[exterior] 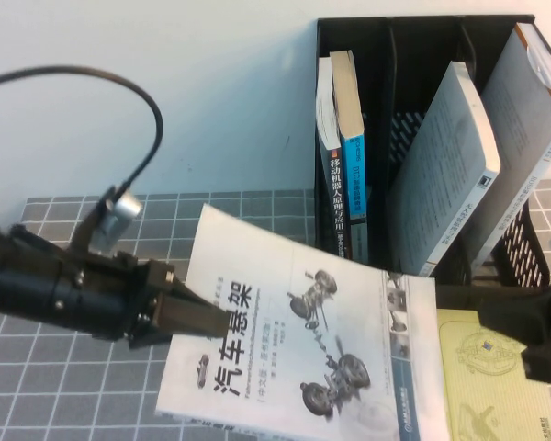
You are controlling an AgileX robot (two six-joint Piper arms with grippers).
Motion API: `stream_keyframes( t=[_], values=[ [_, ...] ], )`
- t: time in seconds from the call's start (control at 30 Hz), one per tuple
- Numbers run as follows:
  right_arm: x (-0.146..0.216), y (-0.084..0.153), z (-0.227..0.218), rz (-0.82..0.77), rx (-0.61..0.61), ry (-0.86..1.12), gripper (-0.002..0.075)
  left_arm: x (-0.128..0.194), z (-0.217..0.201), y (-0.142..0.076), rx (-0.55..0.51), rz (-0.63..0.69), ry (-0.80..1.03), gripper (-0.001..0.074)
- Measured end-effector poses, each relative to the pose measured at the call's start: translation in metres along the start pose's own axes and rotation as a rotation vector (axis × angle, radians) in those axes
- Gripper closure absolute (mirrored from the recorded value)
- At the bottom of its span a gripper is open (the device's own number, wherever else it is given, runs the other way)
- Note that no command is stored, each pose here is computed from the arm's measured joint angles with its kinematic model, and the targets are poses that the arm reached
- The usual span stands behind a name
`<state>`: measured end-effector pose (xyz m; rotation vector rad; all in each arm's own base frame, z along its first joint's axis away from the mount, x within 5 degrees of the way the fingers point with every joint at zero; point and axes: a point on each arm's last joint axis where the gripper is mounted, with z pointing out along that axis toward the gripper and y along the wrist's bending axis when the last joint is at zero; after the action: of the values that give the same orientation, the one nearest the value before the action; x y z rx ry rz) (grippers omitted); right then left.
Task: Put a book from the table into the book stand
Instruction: Pick up the book with your left arm, then place the book on the book shelf
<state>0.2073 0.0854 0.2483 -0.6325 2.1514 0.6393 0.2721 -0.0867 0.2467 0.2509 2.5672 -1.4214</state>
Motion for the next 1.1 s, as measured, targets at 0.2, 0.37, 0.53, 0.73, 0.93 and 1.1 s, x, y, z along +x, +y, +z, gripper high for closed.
stream_keyframes(
  t=[0.2,0.37,0.53,0.73,0.93,1.1],
  values=[
    [-0.018,0.007,-0.018,-0.019,0.027,-0.105,0.0729,0.005,-0.022,-0.071,-0.033,0.152,-0.061,0.0620],
    [-0.033,0.012,-0.029,-0.034,0.029,-0.174,0.0729,-0.005,-0.030,-0.145,-0.080,0.349,-0.136,0.0620],
    [-0.047,0.015,-0.037,-0.060,0.038,-0.225,0.0729,-0.012,-0.038,-0.204,-0.136,0.475,-0.163,0.0620],
    [-0.052,0.009,-0.040,-0.058,0.102,-0.255,0.0729,-0.021,-0.055,-0.238,-0.212,0.582,-0.095,0.0620],
    [-0.056,-0.002,-0.042,-0.048,0.229,-0.297,0.0729,-0.040,-0.073,-0.264,-0.242,0.640,-0.218,0.0622],
    [-0.058,-0.007,-0.044,-0.043,0.291,-0.317,0.0729,-0.054,-0.076,-0.271,-0.262,0.607,-0.281,0.0622]
  ],
)
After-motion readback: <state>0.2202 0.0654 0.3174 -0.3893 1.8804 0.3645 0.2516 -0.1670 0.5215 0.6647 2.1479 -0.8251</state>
